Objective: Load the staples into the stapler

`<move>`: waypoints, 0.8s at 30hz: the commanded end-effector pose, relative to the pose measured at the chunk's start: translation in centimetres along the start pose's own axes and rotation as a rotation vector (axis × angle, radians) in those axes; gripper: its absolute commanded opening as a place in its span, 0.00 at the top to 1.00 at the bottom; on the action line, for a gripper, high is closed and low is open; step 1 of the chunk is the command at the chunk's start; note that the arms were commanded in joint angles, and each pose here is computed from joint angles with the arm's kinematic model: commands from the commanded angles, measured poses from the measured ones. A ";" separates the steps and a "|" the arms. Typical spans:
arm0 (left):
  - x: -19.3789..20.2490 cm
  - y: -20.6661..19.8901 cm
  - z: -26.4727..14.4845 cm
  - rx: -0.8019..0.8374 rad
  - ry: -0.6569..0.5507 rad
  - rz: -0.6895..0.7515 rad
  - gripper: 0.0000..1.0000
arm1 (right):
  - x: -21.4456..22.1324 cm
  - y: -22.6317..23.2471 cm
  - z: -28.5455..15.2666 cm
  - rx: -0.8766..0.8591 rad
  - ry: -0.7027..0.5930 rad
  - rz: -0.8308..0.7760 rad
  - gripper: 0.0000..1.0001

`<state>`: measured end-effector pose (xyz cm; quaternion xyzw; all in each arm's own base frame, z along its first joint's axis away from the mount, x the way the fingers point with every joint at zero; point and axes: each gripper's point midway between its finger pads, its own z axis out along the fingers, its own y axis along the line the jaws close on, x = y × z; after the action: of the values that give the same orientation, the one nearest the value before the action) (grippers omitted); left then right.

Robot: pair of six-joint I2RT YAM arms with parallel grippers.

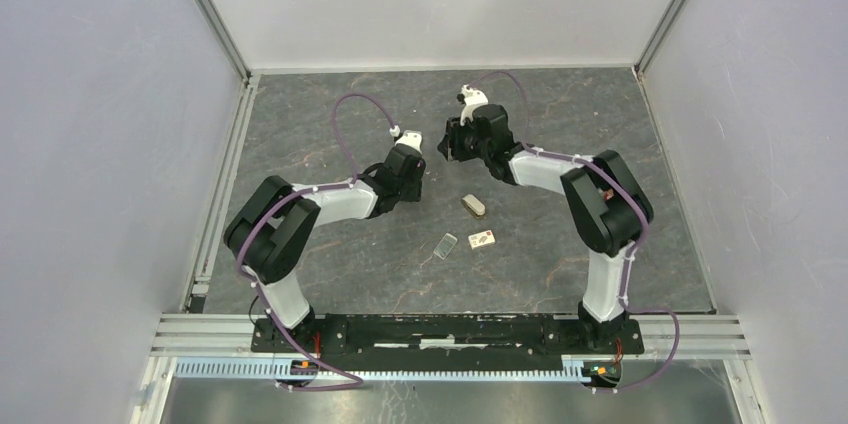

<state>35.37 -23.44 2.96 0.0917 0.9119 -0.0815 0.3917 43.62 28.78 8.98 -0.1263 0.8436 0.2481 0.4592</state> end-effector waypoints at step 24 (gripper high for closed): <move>-1.0 0.7 0.7 -0.014 -0.063 0.067 0.65 | 1.3 4.3 7.3 -0.371 0.081 0.037 0.54</move>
<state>35.80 -23.57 2.92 0.0938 0.9059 -0.0845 0.4043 45.95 34.66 3.26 -0.1763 0.8386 0.3580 0.3707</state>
